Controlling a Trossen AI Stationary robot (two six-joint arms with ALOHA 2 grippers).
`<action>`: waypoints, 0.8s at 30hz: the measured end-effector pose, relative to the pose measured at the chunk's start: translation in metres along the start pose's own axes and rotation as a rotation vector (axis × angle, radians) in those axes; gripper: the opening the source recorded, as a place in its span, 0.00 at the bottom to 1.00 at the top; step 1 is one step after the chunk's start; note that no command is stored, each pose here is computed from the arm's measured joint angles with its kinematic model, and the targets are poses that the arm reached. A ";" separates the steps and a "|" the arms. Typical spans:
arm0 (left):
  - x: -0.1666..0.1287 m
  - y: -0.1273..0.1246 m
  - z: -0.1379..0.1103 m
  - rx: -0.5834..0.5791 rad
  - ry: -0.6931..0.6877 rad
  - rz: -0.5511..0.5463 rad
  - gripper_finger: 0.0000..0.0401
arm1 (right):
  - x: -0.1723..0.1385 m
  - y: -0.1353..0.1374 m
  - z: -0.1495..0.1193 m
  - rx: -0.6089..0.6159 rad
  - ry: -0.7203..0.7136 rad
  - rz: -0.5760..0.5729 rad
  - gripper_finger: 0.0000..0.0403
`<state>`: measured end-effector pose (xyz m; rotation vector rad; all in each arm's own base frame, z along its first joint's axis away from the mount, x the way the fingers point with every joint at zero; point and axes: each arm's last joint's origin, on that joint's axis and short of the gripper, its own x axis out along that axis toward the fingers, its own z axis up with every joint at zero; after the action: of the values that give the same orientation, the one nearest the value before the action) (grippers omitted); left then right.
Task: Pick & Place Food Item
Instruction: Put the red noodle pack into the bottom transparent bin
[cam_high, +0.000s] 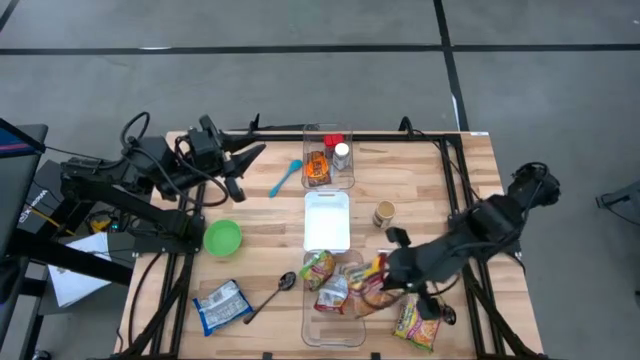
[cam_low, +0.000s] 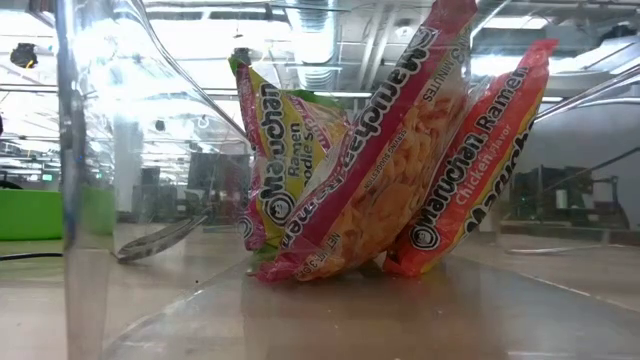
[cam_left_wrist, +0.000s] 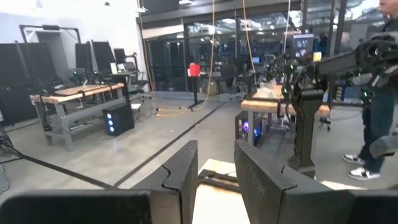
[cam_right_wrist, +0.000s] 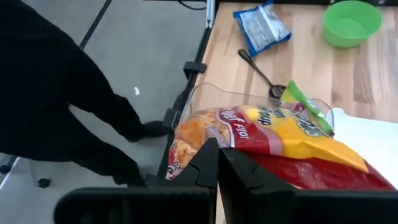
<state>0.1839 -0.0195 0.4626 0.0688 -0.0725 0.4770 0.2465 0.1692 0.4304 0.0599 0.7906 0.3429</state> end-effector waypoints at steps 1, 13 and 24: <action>0.000 -0.001 -0.001 0.004 0.011 -0.004 0.25 | 0.006 -0.001 0.002 0.002 0.007 0.003 0.00; -0.001 -0.002 -0.007 0.002 0.064 -0.016 0.25 | 0.065 -0.007 0.015 0.088 0.070 0.067 0.00; -0.002 -0.004 -0.007 -0.011 0.055 -0.114 0.25 | 0.120 -0.020 0.014 0.298 0.148 0.031 0.00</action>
<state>0.1846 -0.0238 0.4557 0.0491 -0.0172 0.3640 0.3406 0.1902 0.3541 0.3292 0.9842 0.2583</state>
